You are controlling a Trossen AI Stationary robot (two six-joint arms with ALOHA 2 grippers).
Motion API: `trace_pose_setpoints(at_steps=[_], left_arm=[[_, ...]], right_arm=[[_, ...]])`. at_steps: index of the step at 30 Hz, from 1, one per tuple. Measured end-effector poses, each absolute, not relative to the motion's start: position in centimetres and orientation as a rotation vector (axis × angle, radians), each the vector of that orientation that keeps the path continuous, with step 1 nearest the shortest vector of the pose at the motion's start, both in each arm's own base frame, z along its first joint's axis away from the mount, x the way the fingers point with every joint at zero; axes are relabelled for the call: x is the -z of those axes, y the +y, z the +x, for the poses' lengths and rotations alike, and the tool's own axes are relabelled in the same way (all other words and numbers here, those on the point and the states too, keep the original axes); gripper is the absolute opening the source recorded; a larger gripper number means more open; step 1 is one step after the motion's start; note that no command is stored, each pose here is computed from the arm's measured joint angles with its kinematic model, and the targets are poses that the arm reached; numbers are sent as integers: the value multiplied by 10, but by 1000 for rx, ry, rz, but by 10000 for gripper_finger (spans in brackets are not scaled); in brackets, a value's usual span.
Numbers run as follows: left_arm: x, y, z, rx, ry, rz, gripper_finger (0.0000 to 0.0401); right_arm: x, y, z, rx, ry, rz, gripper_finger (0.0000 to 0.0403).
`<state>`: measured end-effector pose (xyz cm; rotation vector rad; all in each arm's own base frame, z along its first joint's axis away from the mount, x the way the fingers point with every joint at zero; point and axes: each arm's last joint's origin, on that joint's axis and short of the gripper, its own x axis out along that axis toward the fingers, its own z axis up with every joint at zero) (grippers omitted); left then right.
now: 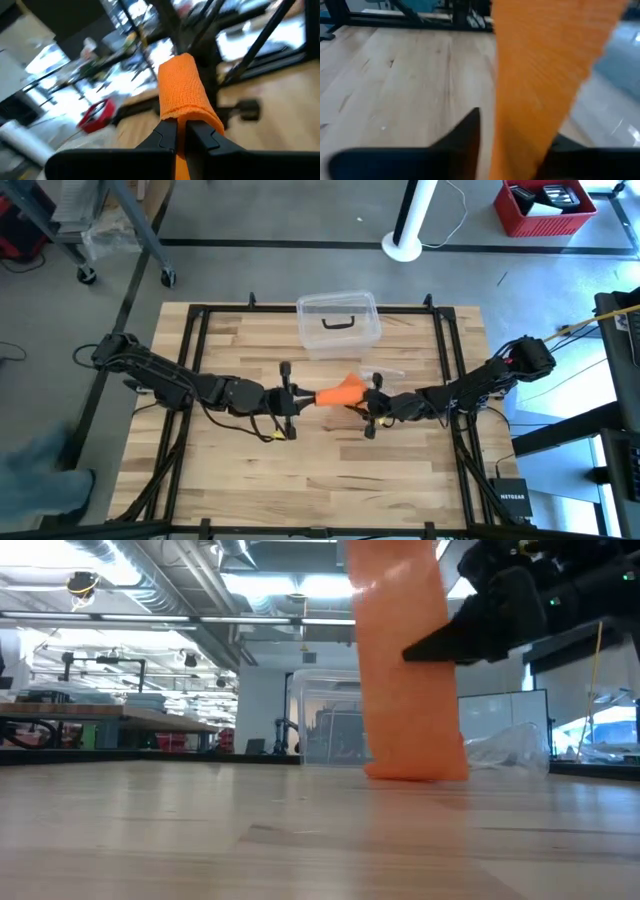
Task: Roll bandage
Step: Roll the orange bandage
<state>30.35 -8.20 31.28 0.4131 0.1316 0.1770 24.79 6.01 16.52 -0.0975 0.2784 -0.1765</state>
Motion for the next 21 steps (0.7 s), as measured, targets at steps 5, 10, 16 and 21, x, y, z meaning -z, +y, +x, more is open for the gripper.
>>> trace_pose_setpoints(at_steps=[5, 10, 16, 21], left_arm=[[-327, -89, 299, -37, 6, 361, 6], [-336, -89, 293, 10, -48, 323, 6], [-355, -94, 287, 183, -246, 247, 6], [-361, -95, 281, 195, -261, 266, 6]], right_arm=[[-171, 51, 252, 223, 252, -187, 15], [-185, 47, 260, 253, 231, -305, 6], [-209, 49, 274, 298, 190, -437, 6], [-221, 50, 279, 346, 175, -488, 7]])
